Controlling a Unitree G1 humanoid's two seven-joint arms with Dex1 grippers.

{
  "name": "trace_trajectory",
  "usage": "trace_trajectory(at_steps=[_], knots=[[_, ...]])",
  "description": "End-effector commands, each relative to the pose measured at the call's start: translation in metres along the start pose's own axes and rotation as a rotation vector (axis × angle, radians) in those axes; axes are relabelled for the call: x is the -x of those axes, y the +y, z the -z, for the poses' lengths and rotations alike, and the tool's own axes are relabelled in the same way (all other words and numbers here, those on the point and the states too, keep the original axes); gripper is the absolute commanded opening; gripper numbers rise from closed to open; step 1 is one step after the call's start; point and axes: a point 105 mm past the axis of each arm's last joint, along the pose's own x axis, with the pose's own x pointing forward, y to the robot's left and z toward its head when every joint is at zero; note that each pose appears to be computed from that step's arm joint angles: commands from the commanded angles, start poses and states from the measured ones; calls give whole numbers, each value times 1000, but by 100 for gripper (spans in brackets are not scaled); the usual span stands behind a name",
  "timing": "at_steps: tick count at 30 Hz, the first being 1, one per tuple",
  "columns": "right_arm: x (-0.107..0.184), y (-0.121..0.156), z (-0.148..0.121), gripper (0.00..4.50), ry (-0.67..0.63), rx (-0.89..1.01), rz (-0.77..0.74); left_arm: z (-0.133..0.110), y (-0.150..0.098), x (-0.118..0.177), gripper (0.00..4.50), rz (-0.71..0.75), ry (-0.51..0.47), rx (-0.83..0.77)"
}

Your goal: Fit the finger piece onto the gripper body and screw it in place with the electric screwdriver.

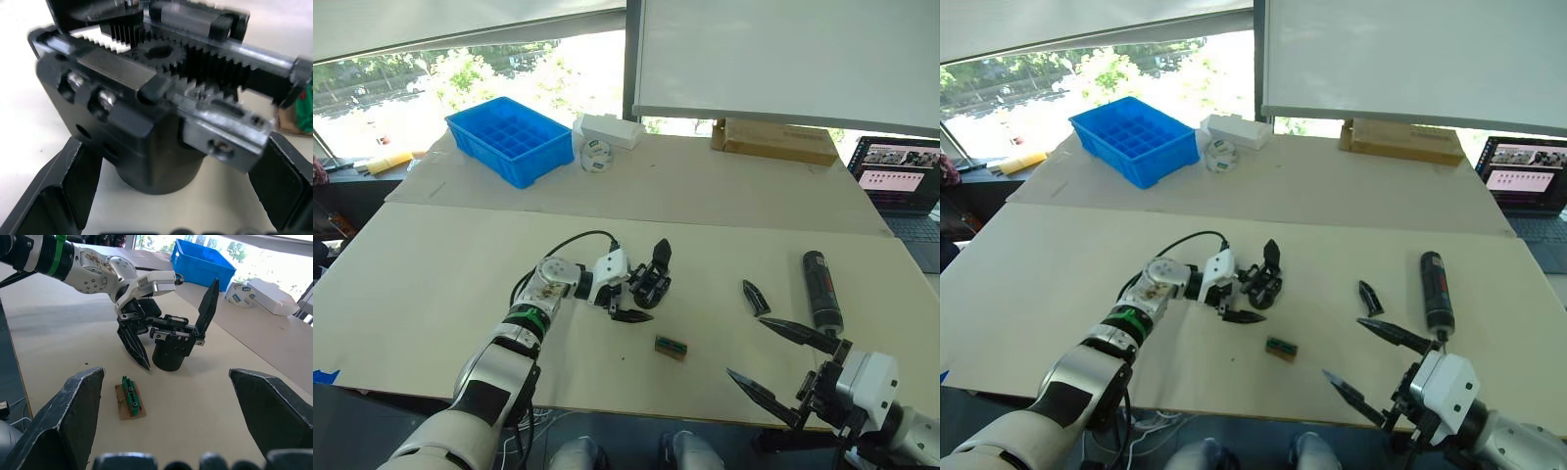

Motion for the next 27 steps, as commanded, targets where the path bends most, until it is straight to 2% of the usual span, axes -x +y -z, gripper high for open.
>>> trace_trajectory(at_steps=[1,4,11,15,19,27], knots=[[0,1,-12,450,-28,32,12,-8,3,0,362,-15,-45,-48],[0,1,-12,450,-27,30,15,-6,2,2,228,-27,-58,-45],[0,2,-9,450,-23,23,11,-29,6,-12,228,-102,-163,-6],[0,3,-8,450,-20,18,9,-42,-7,-23,228,-148,-209,18],[-1,5,-6,450,-16,10,-1,-34,-26,-31,228,-163,-163,-20],[-1,5,-6,450,-11,7,-8,-27,-23,-36,228,-244,-117,4]])
